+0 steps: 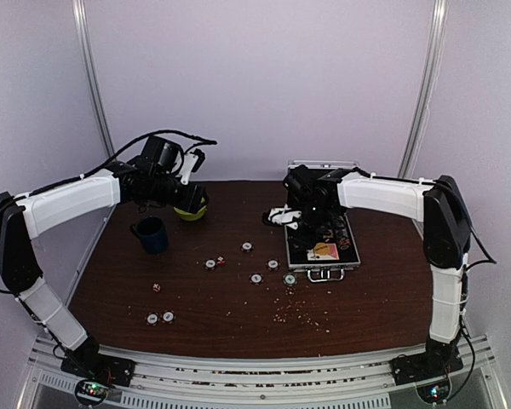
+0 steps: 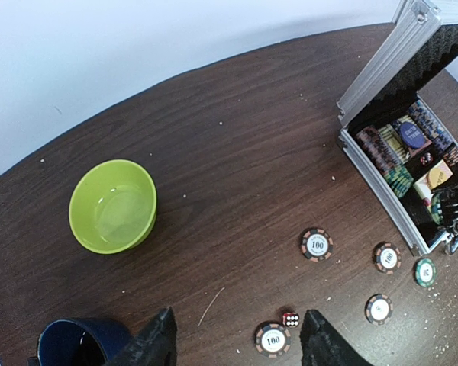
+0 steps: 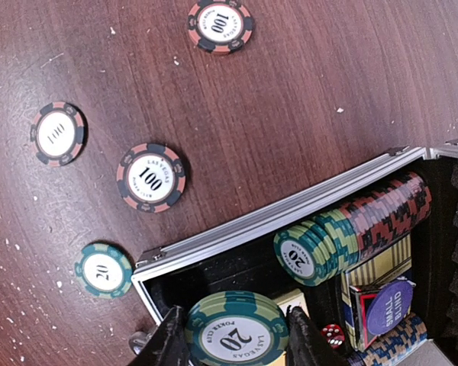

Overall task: Pack up texas hold em set
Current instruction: Place the poker chip on the poker chips pile, then adjust the poker chips pile at the center of the board, then pick up the pile of poker chips from the center of the board.

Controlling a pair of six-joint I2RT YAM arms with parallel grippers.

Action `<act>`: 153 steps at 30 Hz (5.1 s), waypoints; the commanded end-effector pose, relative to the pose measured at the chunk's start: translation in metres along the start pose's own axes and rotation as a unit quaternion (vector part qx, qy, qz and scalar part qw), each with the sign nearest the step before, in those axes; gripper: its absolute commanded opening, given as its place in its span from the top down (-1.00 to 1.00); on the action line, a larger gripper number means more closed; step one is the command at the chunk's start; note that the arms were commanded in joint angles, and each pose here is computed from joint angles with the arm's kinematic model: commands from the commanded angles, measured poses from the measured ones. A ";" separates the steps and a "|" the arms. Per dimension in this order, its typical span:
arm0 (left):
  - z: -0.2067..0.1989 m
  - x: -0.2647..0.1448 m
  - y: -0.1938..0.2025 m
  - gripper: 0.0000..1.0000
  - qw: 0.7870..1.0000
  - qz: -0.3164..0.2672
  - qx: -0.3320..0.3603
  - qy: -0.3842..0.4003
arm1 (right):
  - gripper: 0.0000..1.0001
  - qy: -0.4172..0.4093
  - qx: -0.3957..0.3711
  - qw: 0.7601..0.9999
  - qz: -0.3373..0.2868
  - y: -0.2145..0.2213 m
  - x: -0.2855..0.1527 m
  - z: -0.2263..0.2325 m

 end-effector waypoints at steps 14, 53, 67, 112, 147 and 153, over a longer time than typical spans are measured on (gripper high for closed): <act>0.004 0.003 -0.003 -0.13 1.000 -0.003 0.003 0.000 | 0.71 -0.085 -0.024 0.996 -0.023 0.010 -0.012 0.032; 0.001 0.006 -0.002 -0.13 1.000 -0.001 0.004 0.008 | 0.18 -0.078 -0.048 0.993 0.078 0.034 0.059 0.064; 0.001 0.005 -0.002 -0.12 1.000 -0.002 0.004 0.011 | 0.07 -0.203 -0.056 0.969 0.130 0.061 0.060 0.106; 0.000 0.006 -0.002 -0.13 1.000 -0.002 0.005 0.015 | -0.04 -0.151 -0.008 0.976 0.158 0.068 0.064 0.104; -0.001 0.009 0.000 -0.12 1.000 0.003 0.005 0.019 | 0.63 -0.137 -0.031 0.974 0.177 0.072 0.067 0.124; -0.001 0.009 0.000 -0.12 1.000 0.003 0.005 0.018 | 0.65 -0.122 -0.026 0.982 0.140 0.045 0.040 0.109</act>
Point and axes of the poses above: each gripper's point midway between its finger pads, its own x axis out along the fingers, its own z axis along the line the jaws close on, y = z × x, the point moved 5 cm from there along -x, back along the fingers, and after that the axes turned 9 degrees about x, right-handed, at the moved point
